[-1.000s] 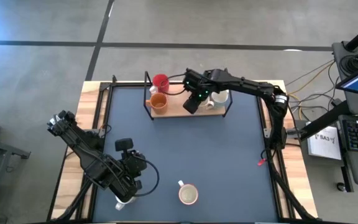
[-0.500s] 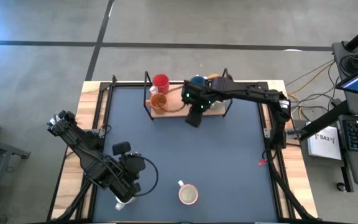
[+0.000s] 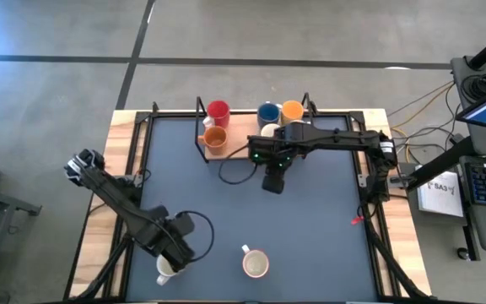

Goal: Place coffee mugs
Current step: Move the brown cup to the center of the table

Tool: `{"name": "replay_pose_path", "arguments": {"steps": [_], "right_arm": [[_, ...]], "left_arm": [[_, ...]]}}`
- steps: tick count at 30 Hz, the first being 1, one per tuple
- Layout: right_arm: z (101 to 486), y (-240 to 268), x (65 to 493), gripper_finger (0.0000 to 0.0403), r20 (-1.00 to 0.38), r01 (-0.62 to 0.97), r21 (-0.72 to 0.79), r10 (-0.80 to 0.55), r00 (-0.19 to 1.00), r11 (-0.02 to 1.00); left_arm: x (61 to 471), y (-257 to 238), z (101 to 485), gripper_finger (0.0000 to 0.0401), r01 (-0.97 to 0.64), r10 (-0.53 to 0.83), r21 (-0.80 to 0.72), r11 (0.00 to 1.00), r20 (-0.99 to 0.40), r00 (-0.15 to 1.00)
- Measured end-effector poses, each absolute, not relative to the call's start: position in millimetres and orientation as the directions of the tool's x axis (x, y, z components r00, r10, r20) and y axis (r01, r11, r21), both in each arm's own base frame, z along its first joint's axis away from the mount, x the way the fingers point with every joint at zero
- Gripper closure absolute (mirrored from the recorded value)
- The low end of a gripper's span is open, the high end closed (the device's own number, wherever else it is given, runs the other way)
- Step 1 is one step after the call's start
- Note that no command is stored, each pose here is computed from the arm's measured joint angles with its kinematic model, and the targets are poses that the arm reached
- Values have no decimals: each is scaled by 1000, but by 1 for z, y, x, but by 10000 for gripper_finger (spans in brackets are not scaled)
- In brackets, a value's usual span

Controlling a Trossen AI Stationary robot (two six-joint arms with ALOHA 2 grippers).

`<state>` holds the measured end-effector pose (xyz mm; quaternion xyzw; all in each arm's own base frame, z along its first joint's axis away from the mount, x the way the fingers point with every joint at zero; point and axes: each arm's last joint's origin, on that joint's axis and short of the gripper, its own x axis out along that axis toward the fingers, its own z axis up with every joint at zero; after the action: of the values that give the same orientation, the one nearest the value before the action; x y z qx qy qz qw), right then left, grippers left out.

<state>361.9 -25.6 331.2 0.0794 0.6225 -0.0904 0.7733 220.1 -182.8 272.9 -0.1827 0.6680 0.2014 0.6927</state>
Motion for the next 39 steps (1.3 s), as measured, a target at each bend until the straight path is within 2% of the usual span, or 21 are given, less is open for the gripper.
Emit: {"name": "replay_pose_path", "arguments": {"steps": [4, 6, 11, 18, 24, 39], "right_arm": [[327, -26, 360, 330, -980, 227, 3, -42, 193, 974], [326, -26, 360, 332, -981, 224, 0, -43, 188, 975], [326, -26, 360, 334, -981, 200, -4, -42, 188, 980], [326, -26, 360, 331, -981, 192, -5, -43, 191, 981], [326, -26, 360, 334, -981, 192, -5, -42, 191, 981], [326, -26, 360, 337, -980, 184, -5, -41, 192, 983]], "left_arm": [[209, -184, 256, 288, -603, -6, 48, 796, -996, -87], [204, -187, 252, 288, -626, -35, 34, 779, -995, -98], [198, -197, 249, 288, -663, -114, -44, 747, -992, -63], [192, -198, 253, 288, -684, -125, -28, 729, -988, -92], [195, -201, 269, 288, -695, -139, -78, 715, -990, -32], [175, -234, 253, 288, -806, -211, -130, 577, -978, 7]]}}
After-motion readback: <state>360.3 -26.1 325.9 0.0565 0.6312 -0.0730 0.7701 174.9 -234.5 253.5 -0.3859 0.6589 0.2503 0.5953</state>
